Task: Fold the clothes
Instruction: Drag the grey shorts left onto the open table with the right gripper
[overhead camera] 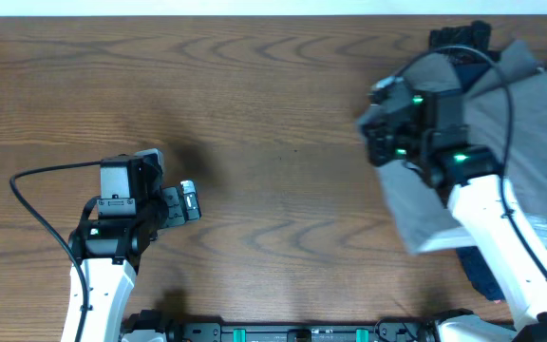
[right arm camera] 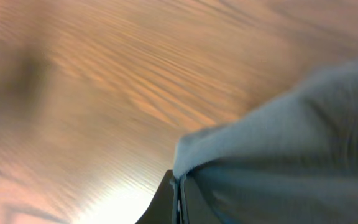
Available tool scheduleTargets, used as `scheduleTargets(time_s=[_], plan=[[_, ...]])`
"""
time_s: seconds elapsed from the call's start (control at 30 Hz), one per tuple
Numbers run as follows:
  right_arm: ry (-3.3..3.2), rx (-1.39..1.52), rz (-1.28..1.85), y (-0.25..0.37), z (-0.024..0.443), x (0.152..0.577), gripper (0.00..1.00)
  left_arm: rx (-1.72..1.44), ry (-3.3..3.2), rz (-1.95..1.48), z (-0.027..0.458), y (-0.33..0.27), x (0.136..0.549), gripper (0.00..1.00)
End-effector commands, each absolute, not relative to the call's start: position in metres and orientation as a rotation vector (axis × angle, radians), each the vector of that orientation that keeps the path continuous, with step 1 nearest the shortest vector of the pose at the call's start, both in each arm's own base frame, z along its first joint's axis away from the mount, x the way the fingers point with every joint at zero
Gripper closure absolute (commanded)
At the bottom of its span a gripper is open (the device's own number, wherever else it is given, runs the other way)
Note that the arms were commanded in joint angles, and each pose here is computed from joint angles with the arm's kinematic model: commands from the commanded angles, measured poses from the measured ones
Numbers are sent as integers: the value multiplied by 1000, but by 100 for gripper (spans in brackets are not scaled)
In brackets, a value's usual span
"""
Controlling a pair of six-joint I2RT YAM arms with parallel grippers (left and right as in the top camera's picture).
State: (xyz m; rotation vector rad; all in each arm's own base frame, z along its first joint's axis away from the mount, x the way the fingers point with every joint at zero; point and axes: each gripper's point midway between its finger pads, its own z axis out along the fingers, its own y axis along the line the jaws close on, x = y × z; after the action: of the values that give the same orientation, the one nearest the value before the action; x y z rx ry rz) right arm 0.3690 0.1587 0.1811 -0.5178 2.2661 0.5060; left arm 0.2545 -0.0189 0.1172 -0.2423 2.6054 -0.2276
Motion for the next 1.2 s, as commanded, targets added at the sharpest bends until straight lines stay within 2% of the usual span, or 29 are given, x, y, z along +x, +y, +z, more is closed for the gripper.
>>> scheduleTargets(time_s=[0.0, 0.13, 0.27, 0.3, 0.33, 0.43, 0.53, 0.67, 0.83, 1.17], plan=[[2136, -628, 759, 227, 212, 348, 99, -233, 2584, -225, 125, -18, 259, 2], [1972, -768, 813, 285, 237, 327, 98, -233, 2584, -225, 125, -18, 259, 2], [1978, -783, 707, 307, 228, 319, 95, -233, 2581, -225, 125, -18, 260, 2], [1993, -779, 673, 308, 222, 319, 87, -233, 2579, -225, 125, -18, 260, 2], [2012, -771, 633, 308, 216, 320, 75, -233, 2576, -226, 126, -18, 261, 2], [2088, -719, 491, 291, 198, 329, 26, -250, 2574, -232, 126, -18, 261, 2], [2185, -576, 305, 250, 184, 345, 2, -407, 2573, -280, 124, -18, 259, 2], [2325, -376, 104, 183, 165, 357, 1, -435, 2597, -513, 125, -46, 252, 2], [2488, -224, -24, 113, 144, 353, 1, -446, 2669, -758, 118, -85, 239, 2], [2674, 22, -165, 35, 122, 330, 1, -420, 2984, -850, 68, -169, 207, 2]])
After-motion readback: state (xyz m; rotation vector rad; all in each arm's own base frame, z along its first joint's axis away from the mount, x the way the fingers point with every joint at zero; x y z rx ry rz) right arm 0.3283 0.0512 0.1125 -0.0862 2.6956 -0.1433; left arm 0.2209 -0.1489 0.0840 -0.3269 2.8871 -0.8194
